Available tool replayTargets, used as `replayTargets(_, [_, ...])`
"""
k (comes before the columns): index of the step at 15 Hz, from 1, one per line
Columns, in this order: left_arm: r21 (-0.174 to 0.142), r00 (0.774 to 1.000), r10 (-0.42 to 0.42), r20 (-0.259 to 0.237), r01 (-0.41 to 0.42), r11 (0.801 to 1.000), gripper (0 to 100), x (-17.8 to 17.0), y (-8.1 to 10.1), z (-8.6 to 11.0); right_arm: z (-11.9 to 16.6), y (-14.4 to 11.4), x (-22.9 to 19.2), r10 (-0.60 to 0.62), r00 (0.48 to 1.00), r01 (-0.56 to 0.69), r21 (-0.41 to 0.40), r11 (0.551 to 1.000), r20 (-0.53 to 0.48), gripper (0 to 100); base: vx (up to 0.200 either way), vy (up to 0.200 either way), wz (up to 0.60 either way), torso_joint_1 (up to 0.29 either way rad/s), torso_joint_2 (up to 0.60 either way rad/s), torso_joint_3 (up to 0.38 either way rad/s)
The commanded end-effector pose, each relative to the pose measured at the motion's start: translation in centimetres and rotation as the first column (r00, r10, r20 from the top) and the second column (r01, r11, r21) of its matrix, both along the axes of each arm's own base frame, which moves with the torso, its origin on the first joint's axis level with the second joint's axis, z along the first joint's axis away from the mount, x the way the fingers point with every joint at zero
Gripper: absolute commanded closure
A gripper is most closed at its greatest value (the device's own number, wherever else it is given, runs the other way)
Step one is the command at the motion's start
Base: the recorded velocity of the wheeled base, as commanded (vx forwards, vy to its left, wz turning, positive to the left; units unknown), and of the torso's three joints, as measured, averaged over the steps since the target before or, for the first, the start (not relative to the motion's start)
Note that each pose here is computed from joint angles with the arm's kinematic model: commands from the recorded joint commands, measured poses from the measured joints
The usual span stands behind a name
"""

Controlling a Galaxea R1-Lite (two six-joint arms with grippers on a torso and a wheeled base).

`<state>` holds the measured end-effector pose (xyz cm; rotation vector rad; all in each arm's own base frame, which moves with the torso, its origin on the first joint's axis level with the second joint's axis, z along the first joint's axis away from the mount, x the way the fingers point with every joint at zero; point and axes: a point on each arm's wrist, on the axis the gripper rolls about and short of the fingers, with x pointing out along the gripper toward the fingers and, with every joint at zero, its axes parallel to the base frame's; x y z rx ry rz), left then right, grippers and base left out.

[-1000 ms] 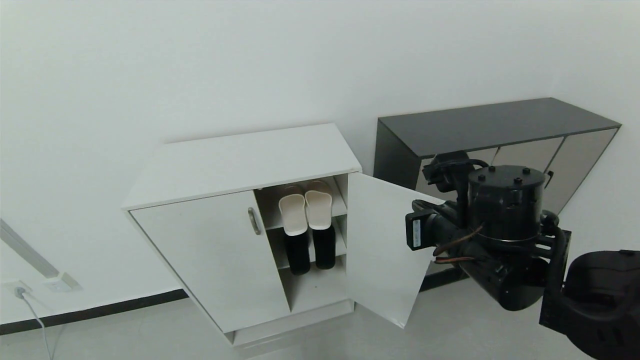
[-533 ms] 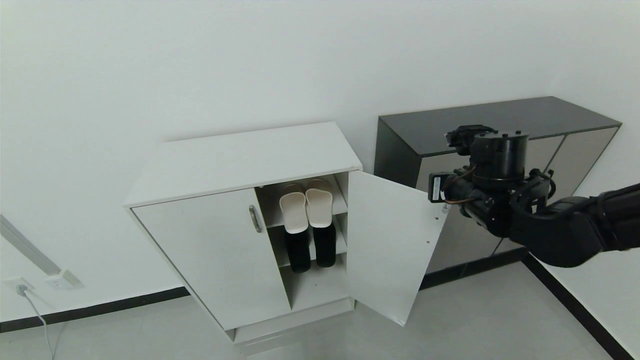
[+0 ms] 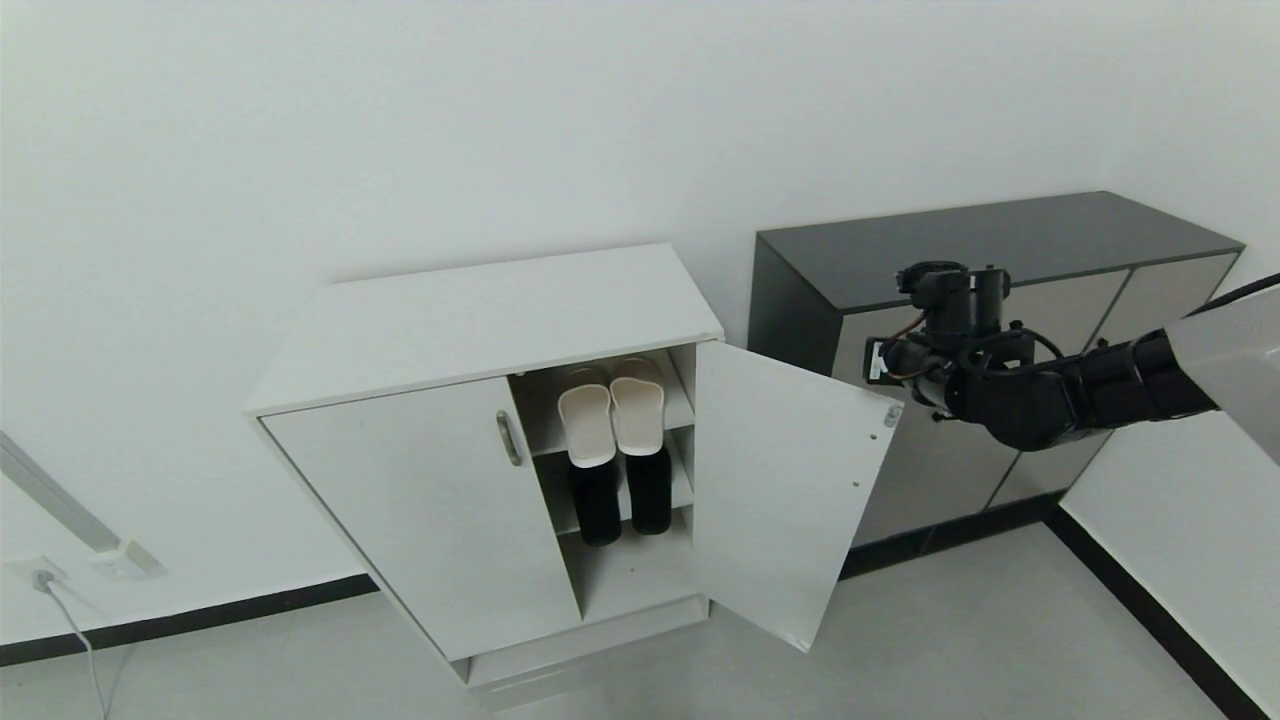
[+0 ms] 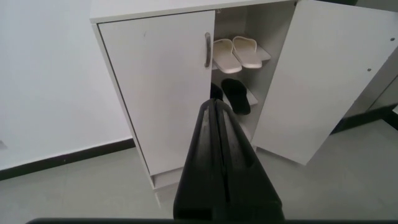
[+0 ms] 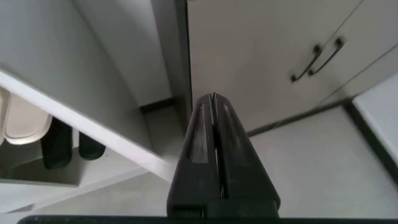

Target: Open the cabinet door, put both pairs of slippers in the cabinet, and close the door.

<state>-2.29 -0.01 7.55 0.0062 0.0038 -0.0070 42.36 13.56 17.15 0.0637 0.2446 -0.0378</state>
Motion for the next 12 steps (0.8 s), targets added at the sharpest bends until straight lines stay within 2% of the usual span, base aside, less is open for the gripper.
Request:
replayTargets(1, [0.0, 1.0, -0.001, 0.001, 0.001, 1.0, 100, -0.01, 0.0, -0.01, -1.42, 0.08, 0.99, 0.009, 0.999, -0.009, 0.011, 1.0, -0.041, 100, 0.0, 0.0, 0.0, 0.0, 0.0, 0.0])
replayTargets(12, [0.0, 1.0, -0.001, -0.001, 0.001, 1.0, 100, 0.01, 0.0, 0.0, -1.89, 0.04, 0.79, 0.017, 0.995, -0.015, 0.019, 1.0, -0.102, 100, 0.0, 0.0, 0.0, 0.0, 0.0, 0.0])
